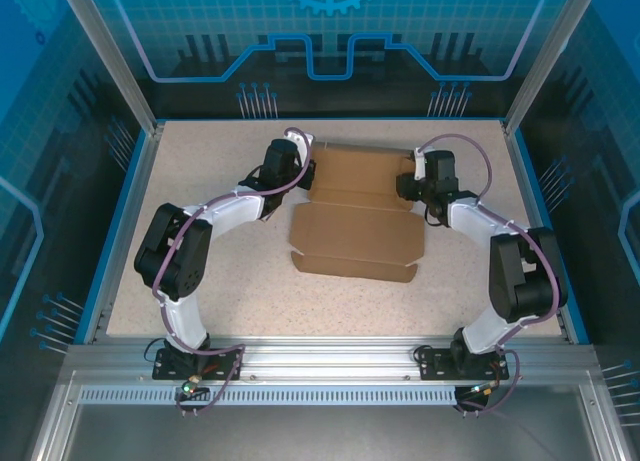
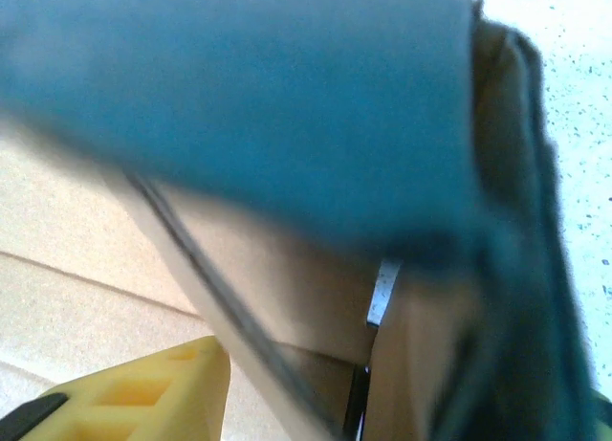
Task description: Fold the paper box
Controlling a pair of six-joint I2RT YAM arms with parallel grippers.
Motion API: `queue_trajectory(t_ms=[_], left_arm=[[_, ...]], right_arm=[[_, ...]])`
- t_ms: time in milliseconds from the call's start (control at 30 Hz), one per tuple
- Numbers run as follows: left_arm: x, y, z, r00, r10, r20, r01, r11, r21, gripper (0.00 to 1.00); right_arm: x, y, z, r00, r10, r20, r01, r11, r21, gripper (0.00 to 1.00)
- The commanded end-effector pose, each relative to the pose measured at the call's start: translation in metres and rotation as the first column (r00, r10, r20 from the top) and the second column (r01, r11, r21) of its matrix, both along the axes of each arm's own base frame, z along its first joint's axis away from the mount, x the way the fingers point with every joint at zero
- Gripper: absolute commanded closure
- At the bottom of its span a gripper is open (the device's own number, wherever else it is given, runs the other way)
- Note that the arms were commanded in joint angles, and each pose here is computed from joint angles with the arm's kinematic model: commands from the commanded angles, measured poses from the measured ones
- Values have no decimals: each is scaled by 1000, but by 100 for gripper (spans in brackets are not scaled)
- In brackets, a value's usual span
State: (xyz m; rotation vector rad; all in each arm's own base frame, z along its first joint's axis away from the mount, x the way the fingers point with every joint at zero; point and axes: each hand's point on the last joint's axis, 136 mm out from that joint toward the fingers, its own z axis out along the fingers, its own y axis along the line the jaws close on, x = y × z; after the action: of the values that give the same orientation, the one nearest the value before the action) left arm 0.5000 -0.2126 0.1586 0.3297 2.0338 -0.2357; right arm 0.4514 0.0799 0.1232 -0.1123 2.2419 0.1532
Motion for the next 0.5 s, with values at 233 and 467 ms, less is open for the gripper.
queue_trajectory(t_ms=[233, 467], left_arm=[[-6, -8, 18, 999, -40, 30, 41, 999, -14, 100], [-5, -7, 17, 999, -39, 29, 40, 999, -14, 100]], right_arm=[[15, 1, 9, 999, -35, 32, 36, 998, -47, 60], [10, -21, 5, 987, -159, 0, 157, 975, -158, 63]])
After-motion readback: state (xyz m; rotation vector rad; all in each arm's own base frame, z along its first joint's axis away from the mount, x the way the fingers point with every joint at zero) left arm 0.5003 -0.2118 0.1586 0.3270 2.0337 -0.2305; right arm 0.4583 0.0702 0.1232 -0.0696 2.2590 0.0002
